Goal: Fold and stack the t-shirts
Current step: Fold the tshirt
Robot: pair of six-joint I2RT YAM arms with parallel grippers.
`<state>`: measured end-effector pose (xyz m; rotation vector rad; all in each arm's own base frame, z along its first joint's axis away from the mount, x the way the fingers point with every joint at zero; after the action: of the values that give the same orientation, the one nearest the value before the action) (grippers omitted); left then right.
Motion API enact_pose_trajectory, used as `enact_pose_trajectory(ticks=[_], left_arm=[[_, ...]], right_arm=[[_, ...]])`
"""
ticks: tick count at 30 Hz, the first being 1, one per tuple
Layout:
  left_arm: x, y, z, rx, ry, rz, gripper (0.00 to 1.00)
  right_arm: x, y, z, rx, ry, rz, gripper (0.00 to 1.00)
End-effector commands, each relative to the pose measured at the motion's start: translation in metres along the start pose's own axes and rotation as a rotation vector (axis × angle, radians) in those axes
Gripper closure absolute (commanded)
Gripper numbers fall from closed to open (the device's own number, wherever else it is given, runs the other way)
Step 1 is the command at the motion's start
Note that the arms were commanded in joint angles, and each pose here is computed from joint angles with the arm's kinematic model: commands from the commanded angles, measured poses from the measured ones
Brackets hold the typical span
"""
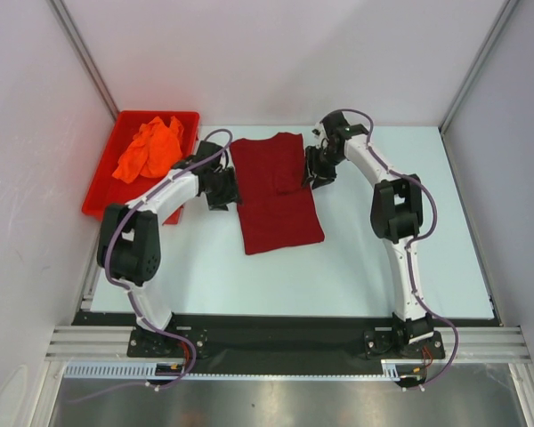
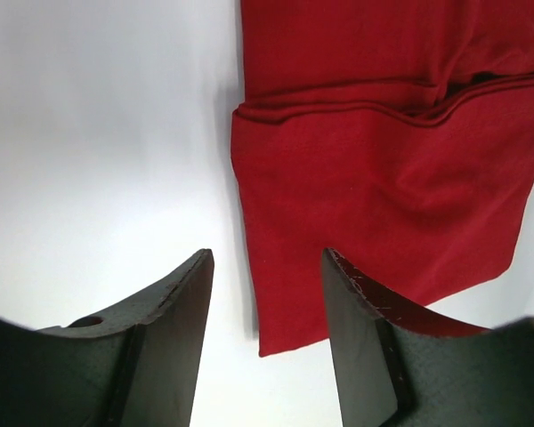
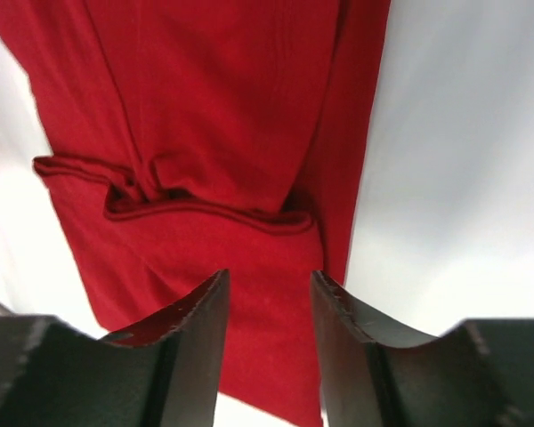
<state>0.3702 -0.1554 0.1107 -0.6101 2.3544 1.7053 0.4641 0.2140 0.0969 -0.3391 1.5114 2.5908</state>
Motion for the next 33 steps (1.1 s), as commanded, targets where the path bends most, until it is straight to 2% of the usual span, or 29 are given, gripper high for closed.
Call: enact_pose_trajectory(ticks=[1, 14, 23, 33], left_arm=[[-0.021, -0.001, -0.006, 0.03, -0.009, -0.058, 0.43], [-0.025, -0.001, 0.002, 0.025, 0.012, -0.059, 0.43], [-0.034, -0.018, 0.008, 0.012, 0.039, -0.032, 0.43], [-0.041, -0.045, 0.004, 0.023, 0.062, 0.003, 0.53]], right_arm=[[-0.012, -0.008, 0.001, 0.03, 0.051, -0.038, 0.54], [-0.014, -0.028, -0.001, 0.066, 0.078, -0.034, 0.64], [-0.013, -0.035, 0.003, 0.05, 0.071, -0.026, 0.71], [-0.013, -0.036, 0.008, 0.041, 0.061, -0.028, 0.78]])
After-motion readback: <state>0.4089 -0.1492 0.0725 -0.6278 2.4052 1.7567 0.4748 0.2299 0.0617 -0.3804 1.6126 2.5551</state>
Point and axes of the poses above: each gripper's point midway between its finger pads, its own y axis back along the fingers, its own z axis along the line the jaws close on, x = y × z, the point moved 3 cm from there along y, back along the fingers, and after that the axes turned 2 degrees about -y, right-handed, at the moved point
